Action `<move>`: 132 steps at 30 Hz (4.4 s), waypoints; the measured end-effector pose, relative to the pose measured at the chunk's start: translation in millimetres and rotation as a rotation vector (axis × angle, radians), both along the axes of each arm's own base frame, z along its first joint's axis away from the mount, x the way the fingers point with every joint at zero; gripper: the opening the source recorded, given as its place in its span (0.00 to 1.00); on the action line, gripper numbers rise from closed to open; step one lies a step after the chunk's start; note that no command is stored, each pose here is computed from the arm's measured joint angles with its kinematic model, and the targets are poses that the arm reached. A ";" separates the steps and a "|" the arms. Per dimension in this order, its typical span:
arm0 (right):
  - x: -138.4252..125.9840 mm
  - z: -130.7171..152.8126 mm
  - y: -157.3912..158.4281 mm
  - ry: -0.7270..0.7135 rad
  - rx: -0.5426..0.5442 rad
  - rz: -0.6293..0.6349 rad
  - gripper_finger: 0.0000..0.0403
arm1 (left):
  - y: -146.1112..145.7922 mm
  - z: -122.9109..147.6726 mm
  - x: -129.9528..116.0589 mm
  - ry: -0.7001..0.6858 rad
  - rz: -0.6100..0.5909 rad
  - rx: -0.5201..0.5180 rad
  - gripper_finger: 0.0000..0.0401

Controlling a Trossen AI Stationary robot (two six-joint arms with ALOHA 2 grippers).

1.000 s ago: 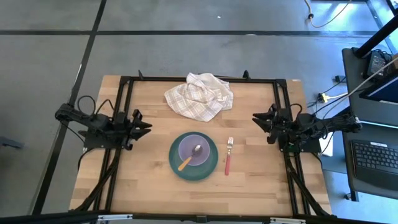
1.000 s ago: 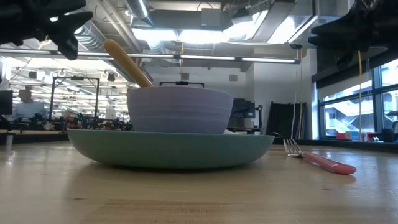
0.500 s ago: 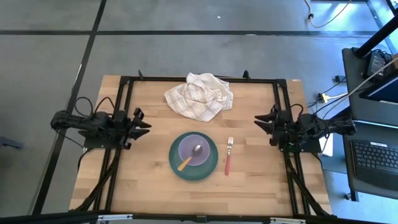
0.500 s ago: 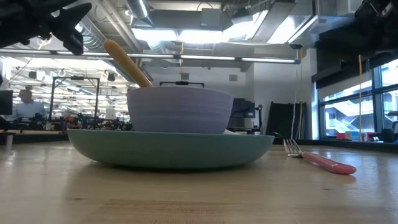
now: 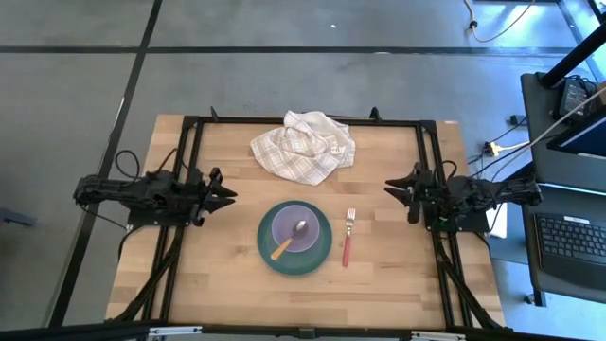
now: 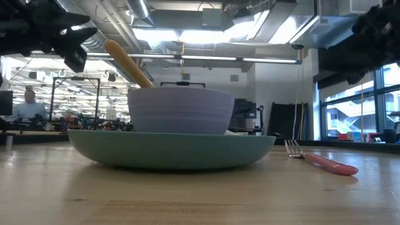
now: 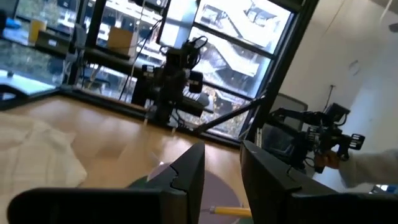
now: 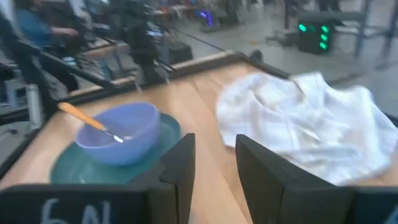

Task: Set table place
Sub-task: Return to Home Position

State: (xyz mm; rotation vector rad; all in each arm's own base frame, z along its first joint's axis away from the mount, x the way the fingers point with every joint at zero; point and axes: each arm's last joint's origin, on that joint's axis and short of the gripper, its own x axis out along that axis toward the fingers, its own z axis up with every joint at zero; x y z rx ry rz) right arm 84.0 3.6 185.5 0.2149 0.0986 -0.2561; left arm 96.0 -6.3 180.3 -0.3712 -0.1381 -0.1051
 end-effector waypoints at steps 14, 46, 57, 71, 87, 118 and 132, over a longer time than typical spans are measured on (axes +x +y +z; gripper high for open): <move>12.7 -15.3 7.1 -0.171 -0.039 0.172 0.29 | 1.0 -2.2 0.4 0.028 0.002 -0.072 0.24; 12.7 -15.1 8.3 -0.160 -0.117 0.217 0.29 | 1.1 -11.8 1.2 0.130 0.008 -0.104 0.24; 12.7 -15.2 8.5 -0.167 -0.064 0.222 0.29 | 1.2 -10.9 1.1 0.123 0.008 -0.146 0.24; 12.6 -15.1 8.5 -0.168 -0.064 0.222 0.29 | 1.2 -10.9 1.1 0.123 0.007 -0.146 0.24; 12.0 -14.4 8.4 -0.176 -0.063 0.223 0.29 | 1.2 -10.8 1.2 0.122 0.007 -0.146 0.24; 12.1 -14.5 8.5 -0.176 -0.063 0.223 0.29 | 1.2 -11.0 1.3 0.125 0.007 -0.145 0.24; 12.1 -14.5 8.5 -0.176 -0.063 0.223 0.29 | 1.2 -11.0 1.3 0.125 0.007 -0.146 0.24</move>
